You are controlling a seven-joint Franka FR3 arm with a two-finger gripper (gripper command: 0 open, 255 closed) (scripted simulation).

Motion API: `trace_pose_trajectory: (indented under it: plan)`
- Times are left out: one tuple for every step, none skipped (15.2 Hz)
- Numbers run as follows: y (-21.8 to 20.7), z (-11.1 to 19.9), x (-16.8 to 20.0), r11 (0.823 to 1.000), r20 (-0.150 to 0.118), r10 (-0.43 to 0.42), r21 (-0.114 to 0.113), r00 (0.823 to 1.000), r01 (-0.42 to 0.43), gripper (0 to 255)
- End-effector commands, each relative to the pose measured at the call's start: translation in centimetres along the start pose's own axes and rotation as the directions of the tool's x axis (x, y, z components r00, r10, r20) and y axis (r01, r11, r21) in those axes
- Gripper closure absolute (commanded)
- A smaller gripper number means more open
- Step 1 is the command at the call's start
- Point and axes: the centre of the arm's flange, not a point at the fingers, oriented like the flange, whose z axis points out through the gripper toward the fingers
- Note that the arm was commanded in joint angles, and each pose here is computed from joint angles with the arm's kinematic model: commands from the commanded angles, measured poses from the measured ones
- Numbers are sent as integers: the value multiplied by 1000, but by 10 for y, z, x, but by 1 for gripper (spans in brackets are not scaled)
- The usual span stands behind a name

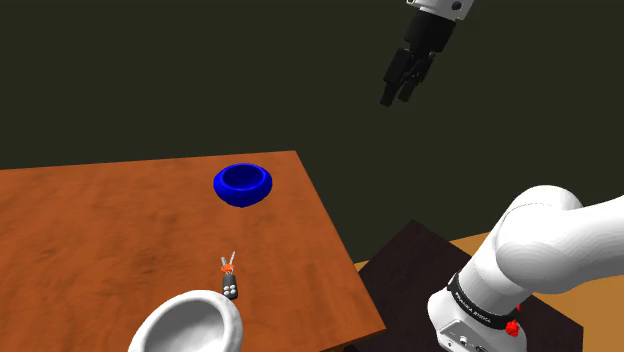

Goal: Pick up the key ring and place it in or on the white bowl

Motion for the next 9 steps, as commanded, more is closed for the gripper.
trace_pose_trajectory:
  plan:
    - [0, 0, 0, 1000, 0, 0, 0, 1000, 0, 0]
    - [-9, 10, 2, 1000, 4, 9, -2, 1000, -9, 0]
    - [-18, 19, 4, 1000, 8, 18, -4, 1000, -18, 0]
    - [-28, 29, 6, 1000, 12, 27, -7, 1000, -27, 0]
    - [-37, 39, 8, 999, 16, 36, -9, 999, -36, 0]
    - [-46, 48, 11, 999, 21, 45, -11, 999, -44, 0]
    - [-55, 58, 13, 998, 25, 54, -13, 998, -53, 0]
    - [-64, 68, 15, 998, 29, 63, -16, 998, -62, 0]
    - [-73, 78, 17, 997, 33, 72, -18, 997, -71, 0]
